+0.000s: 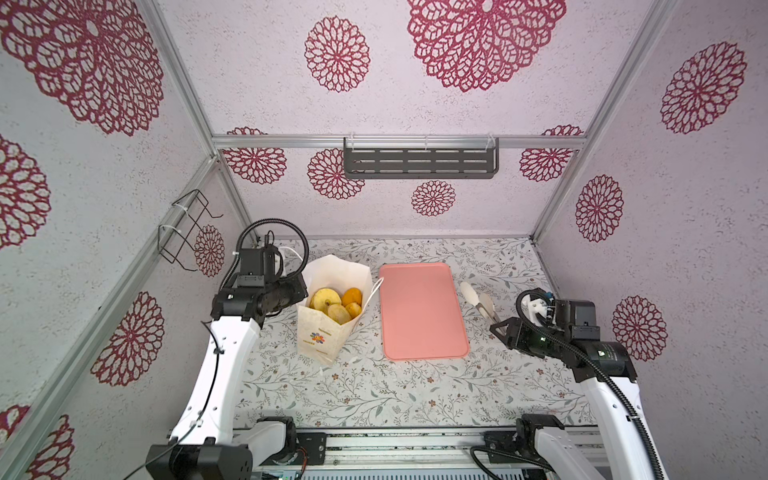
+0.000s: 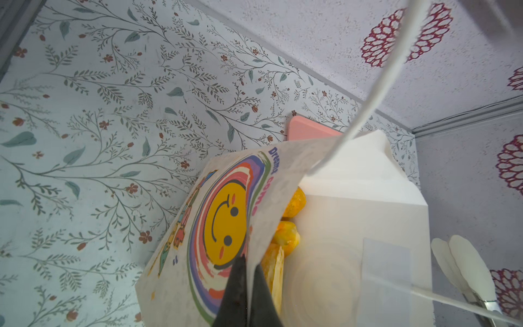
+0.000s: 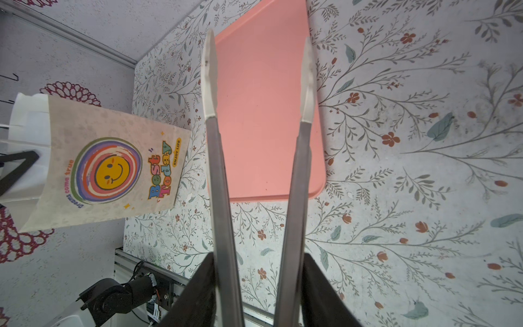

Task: Take the fake bread out of the paper bag

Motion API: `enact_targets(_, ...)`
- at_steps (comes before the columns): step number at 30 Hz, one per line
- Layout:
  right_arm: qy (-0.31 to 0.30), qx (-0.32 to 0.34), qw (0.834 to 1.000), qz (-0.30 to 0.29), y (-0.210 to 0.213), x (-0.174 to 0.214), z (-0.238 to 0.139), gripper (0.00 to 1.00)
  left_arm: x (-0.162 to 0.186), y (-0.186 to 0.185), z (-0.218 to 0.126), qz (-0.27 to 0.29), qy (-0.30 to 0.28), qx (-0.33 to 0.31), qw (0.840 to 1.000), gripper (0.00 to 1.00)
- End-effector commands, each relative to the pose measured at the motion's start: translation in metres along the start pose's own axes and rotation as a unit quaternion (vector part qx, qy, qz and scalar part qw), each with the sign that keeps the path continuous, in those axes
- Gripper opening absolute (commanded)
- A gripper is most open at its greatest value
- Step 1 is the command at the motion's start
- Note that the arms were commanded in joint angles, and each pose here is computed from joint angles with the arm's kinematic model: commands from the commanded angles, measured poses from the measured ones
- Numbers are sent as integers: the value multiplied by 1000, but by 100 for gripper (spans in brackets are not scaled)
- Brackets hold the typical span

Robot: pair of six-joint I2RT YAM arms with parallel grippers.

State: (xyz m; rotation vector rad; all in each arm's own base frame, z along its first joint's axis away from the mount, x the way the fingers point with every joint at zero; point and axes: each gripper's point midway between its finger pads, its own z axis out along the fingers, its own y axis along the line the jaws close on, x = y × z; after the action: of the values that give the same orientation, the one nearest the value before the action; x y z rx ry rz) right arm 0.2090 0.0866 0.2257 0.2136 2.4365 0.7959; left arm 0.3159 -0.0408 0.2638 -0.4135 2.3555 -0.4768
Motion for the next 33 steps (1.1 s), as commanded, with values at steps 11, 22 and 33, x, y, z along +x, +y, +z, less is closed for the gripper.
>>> enact_targets(11, -27, -42, 999, -5, 35, -4, -30, 45, -4, 3, -47, 28, -39, -28, 998, 53)
enact_targets(22, -22, -39, 999, -1, 33, 3, -33, 45, 3, 49, -56, 76, -10, -162, 984, 63)
enact_targets(33, -21, -34, 999, 0, 31, 1, -30, 44, -17, 30, -130, 93, -116, -146, 978, 82)
